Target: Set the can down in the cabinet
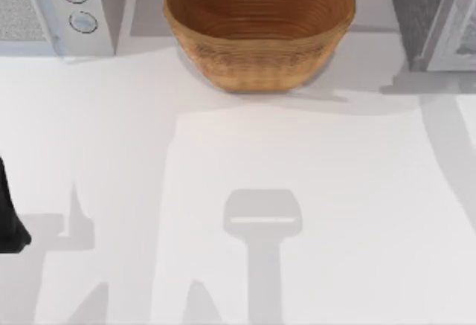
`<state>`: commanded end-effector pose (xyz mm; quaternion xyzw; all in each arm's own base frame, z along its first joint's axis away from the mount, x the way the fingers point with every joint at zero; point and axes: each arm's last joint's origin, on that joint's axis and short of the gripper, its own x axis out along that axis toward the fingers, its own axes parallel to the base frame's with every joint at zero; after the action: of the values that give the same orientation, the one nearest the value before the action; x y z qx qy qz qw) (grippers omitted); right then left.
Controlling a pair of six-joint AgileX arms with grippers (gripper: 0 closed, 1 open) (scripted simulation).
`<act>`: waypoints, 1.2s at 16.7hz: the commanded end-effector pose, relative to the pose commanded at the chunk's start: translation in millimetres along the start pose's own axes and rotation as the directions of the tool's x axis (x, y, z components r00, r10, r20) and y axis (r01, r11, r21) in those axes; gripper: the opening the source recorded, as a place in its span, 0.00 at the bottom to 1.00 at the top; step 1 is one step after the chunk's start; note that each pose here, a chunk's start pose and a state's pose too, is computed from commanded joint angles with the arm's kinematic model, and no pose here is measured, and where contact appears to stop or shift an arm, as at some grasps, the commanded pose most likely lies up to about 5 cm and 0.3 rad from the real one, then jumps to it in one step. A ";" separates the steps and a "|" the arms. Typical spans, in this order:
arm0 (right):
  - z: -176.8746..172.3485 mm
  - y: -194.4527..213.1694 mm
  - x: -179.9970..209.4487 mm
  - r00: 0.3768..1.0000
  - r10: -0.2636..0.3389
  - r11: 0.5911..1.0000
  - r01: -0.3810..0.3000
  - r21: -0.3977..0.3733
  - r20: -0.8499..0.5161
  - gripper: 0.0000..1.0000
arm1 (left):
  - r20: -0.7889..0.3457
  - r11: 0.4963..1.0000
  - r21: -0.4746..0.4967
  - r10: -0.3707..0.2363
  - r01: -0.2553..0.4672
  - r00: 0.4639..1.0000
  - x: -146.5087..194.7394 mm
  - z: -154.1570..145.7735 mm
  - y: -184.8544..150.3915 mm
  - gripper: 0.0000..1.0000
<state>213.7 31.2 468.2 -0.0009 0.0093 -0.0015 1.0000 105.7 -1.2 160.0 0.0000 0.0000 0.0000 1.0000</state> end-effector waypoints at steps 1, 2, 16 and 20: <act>10.8 3.3 8.9 1.000 0.001 1.000 -0.001 0.001 0.004 0.00 | 0.000 1.000 0.000 0.000 0.000 1.000 0.0 0.0 0.0 1.00; 20.0 6.3 17.0 1.000 0.001 1.000 -0.001 0.001 0.008 0.00 | 0.000 1.000 0.000 0.000 0.000 1.000 0.0 0.0 0.0 1.00; 46.5 15.8 56.7 1.000 -0.007 1.000 0.007 0.003 0.004 0.00 | 0.000 1.000 0.000 0.000 0.000 1.000 0.0 0.0 0.0 1.00; 60.6 18.6 96.1 1.000 -0.007 1.000 0.007 0.001 -0.008 0.00 | 0.000 1.000 0.000 0.000 0.000 1.000 0.0 0.0 0.0 1.00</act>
<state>310.9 49.7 526.9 -0.0004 0.0133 -0.0051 0.9999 105.7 -1.2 160.0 0.0000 0.0000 0.0000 1.0000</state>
